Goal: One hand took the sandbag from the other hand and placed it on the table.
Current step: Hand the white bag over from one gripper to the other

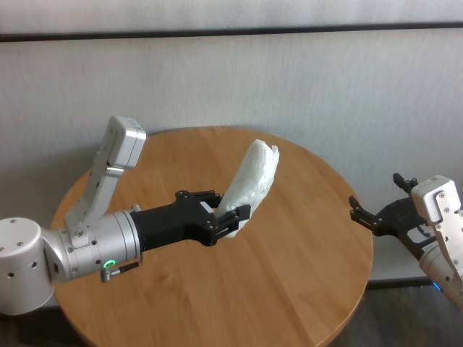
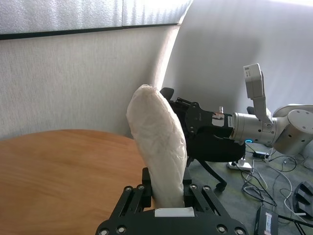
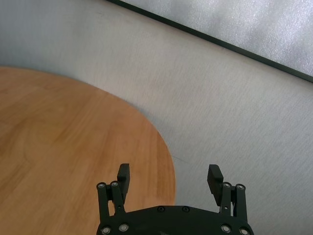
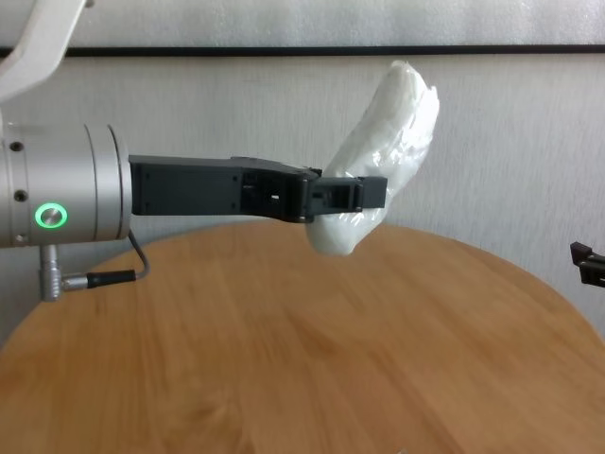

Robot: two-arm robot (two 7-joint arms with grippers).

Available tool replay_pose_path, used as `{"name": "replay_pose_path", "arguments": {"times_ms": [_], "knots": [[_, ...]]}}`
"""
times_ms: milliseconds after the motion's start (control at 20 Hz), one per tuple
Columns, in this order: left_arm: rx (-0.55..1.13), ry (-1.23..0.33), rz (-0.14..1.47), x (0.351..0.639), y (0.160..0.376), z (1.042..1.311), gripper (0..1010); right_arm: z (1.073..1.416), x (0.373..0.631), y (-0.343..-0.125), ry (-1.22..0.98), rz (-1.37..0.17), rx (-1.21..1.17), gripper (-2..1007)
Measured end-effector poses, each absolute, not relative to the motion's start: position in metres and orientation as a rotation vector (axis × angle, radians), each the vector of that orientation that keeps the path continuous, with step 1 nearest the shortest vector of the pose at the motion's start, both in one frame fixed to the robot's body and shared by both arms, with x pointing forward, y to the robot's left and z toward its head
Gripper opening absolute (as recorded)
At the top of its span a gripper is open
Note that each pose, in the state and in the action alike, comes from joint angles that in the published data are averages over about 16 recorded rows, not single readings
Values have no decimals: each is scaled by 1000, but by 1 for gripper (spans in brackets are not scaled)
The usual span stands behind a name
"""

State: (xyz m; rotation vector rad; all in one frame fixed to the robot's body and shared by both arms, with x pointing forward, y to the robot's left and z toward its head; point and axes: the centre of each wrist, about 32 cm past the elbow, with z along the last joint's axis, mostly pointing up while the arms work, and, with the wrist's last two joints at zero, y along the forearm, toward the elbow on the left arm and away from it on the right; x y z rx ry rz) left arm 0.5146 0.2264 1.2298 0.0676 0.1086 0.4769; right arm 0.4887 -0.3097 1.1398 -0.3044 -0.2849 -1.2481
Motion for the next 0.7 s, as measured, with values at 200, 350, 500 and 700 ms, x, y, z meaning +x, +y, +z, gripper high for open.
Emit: {"name": "replay_pose_path", "arguments": {"times_ms": [200, 350, 500, 700], "knots": [[67, 108, 476, 515, 226, 1230, 360, 1140, 489, -310, -285, -1248, -304, 1001], [67, 107, 476, 515, 227, 1230, 360, 1140, 489, -310, -285, -1248, -304, 1001], [67, 107, 475, 515, 227, 1230, 360, 1140, 489, -310, -285, -1248, -304, 1001], [67, 107, 475, 515, 227, 1230, 360, 1140, 489, -310, -285, -1248, -304, 1001]]}}
